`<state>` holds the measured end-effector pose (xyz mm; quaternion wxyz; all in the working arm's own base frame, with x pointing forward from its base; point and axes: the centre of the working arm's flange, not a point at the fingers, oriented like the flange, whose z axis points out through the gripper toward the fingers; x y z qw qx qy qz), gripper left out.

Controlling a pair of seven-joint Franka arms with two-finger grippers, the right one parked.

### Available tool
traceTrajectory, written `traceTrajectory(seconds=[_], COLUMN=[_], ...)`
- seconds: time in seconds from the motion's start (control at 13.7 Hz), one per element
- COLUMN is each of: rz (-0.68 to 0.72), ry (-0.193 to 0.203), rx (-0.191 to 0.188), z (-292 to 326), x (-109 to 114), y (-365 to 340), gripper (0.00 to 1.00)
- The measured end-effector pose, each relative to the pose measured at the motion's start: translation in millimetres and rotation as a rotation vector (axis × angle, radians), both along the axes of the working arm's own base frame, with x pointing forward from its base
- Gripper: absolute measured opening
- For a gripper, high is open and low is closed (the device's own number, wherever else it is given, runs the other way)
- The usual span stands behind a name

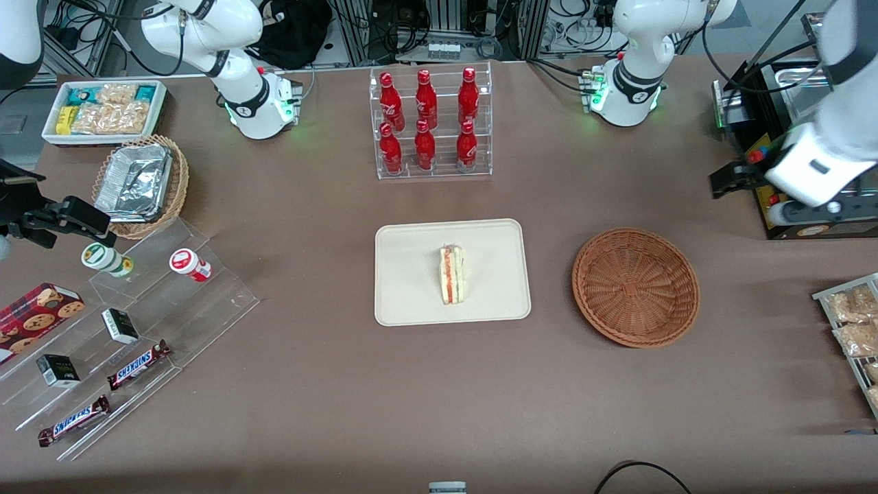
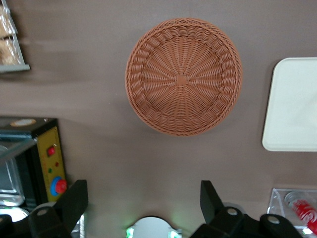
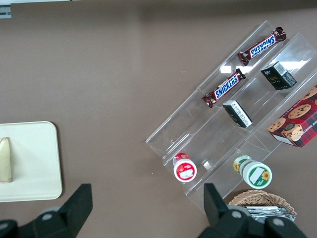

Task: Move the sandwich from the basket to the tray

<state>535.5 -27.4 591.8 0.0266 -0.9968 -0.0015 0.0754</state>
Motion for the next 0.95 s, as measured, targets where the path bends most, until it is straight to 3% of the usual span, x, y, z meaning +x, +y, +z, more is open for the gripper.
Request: traceTrajectory(seconds=[0.29, 0.95], rz=[-0.054, -0.012], ry=[-0.048, -0.094], rx=[-0.013, -0.016], z=[22, 26], x=[6, 16], y=[-3, 22], gripper=[1.00, 1.00])
